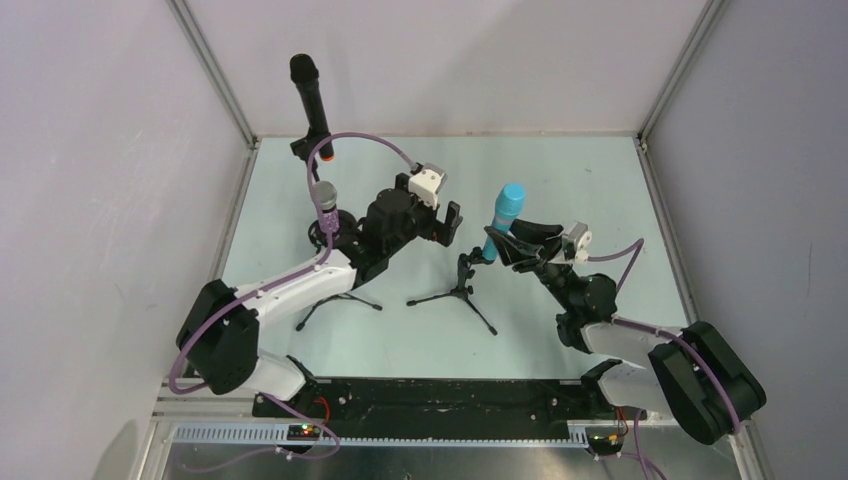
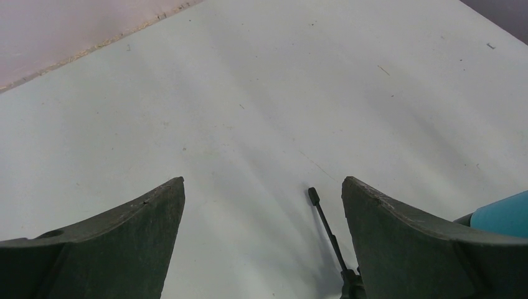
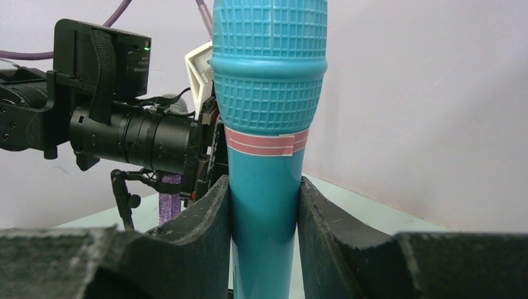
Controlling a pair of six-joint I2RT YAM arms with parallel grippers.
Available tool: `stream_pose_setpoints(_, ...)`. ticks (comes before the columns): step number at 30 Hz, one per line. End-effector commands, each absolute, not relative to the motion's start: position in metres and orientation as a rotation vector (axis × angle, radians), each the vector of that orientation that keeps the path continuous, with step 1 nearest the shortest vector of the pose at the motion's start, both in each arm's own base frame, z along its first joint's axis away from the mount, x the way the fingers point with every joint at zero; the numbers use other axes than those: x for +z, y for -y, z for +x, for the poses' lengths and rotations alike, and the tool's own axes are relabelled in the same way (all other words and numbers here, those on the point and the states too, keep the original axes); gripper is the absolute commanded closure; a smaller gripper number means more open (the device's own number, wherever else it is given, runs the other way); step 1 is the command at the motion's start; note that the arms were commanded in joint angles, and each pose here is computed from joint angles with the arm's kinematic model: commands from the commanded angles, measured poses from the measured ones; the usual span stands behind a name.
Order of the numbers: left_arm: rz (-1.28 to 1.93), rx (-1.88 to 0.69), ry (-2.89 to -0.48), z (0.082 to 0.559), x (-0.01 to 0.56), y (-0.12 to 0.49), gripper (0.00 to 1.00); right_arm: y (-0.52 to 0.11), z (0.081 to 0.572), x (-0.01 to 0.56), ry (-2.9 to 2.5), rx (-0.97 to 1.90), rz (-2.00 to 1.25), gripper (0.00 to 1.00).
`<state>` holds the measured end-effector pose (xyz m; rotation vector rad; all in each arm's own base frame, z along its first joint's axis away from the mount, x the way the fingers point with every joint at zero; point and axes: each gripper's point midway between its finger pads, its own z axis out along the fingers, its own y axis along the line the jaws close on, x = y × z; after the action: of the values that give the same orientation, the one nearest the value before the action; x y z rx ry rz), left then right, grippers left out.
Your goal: Attach the microphones to the stand
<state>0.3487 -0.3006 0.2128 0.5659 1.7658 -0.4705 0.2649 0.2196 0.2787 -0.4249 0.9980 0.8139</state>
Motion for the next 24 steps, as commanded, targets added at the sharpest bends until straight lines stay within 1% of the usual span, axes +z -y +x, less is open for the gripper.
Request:
stream_pose_setpoints(1, 0.558, -0.474, -1.654, 0.347, 0.255, 0.298, 0.00, -0.235, 0.244, 0.111, -1.559, 0.865, -0.604, 1.00)
stream_pose_setpoints(5, 0.568, -0.469, -1.619, 0.344, 0.267, 0.295, 0.00, -0.232, 0.247, 0.118, -1.548, 0.859, -0.568, 1.00)
stream_pose_setpoints(7, 0.592, -0.472, -1.599, 0.342, 0.272, 0.296, 0.00, -0.232, 0.248, 0.125, -1.535, 0.857, -0.556, 0.94)
stream_pose_setpoints(8, 0.600, -0.474, -1.590, 0.341, 0.275, 0.296, 0.00, -0.231, 0.249, 0.130, -1.524, 0.854, -0.551, 0.87)
stream_pose_setpoints(9, 0.616, -0.476, -1.575, 0.339, 0.278, 0.297, 0.00, -0.232, 0.249, 0.133, -1.522, 0.855, -0.548, 0.83)
stream_pose_setpoints(10, 0.628, -0.472, -1.566, 0.338, 0.280, 0.297, 0.00, -0.231, 0.249, 0.142, -1.495, 0.856, -0.544, 0.73)
stream_pose_setpoints(11, 0.635, -0.479, -1.556, 0.336, 0.283, 0.297, 0.00, -0.231, 0.250, 0.143, -1.504, 0.854, -0.543, 0.68)
stream_pose_setpoints(12, 0.651, -0.489, -1.546, 0.334, 0.284, 0.299, 0.00, -0.230, 0.249, 0.154, -1.475, 0.849, -0.542, 0.58)
stream_pose_setpoints(13, 0.658, -0.493, -1.536, 0.332, 0.287, 0.299, 0.00, -0.230, 0.249, 0.162, -1.462, 0.846, -0.542, 0.53)
stream_pose_setpoints(14, 0.690, -0.515, -1.521, 0.328, 0.289, 0.303, 0.00, -0.229, 0.249, 0.163, -1.468, 0.833, -0.549, 0.44)
stream_pose_setpoints(15, 0.702, -0.523, -1.508, 0.326, 0.292, 0.303, 0.00, -0.229, 0.250, 0.172, -1.452, 0.826, -0.549, 0.40)
stream_pose_setpoints(16, 0.734, -0.538, -1.492, 0.322, 0.293, 0.307, 0.00, -0.228, 0.250, 0.177, -1.439, 0.815, -0.555, 0.33)
stream_pose_setpoints(20, 0.825, -0.586, -1.425, 0.308, 0.301, 0.315, 0.00, -0.225, 0.247, 0.199, -1.397, 0.798, -0.558, 0.21)
stream_pose_setpoints(24, 0.924, -0.616, -1.333, 0.290, 0.312, 0.317, 0.00, -0.221, 0.241, 0.212, -1.370, 0.802, -0.552, 0.13)
